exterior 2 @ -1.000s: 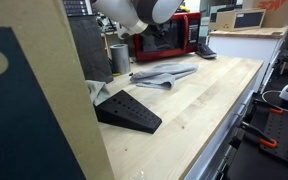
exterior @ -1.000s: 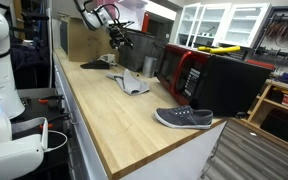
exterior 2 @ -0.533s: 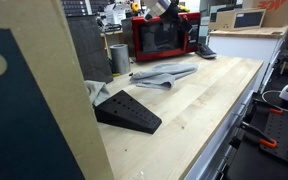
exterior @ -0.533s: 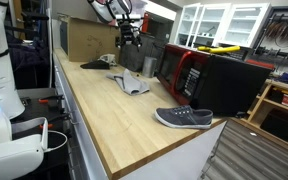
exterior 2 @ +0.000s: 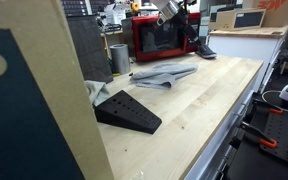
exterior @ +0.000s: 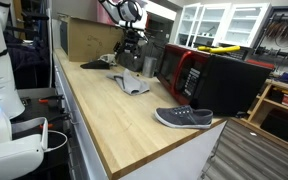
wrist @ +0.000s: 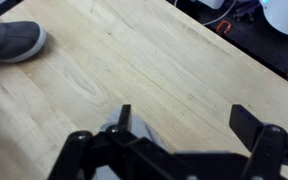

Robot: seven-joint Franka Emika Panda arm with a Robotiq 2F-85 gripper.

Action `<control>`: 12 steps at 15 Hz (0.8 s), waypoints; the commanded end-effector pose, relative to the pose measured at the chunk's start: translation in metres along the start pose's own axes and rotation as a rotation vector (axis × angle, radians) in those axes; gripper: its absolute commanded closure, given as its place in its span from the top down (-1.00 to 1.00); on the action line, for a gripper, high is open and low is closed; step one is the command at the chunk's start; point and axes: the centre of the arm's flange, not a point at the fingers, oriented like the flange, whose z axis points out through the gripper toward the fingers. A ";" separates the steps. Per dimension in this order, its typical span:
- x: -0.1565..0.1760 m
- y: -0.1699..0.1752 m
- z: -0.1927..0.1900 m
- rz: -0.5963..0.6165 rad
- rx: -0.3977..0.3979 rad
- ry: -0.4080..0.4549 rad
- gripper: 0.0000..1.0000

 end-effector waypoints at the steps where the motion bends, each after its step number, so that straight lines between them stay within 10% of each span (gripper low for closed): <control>1: -0.004 0.013 -0.009 0.113 0.158 0.054 1.00; 7: 0.002 0.010 0.003 0.101 0.095 0.076 1.00; 12: 0.043 0.039 -0.007 0.240 0.021 0.355 1.00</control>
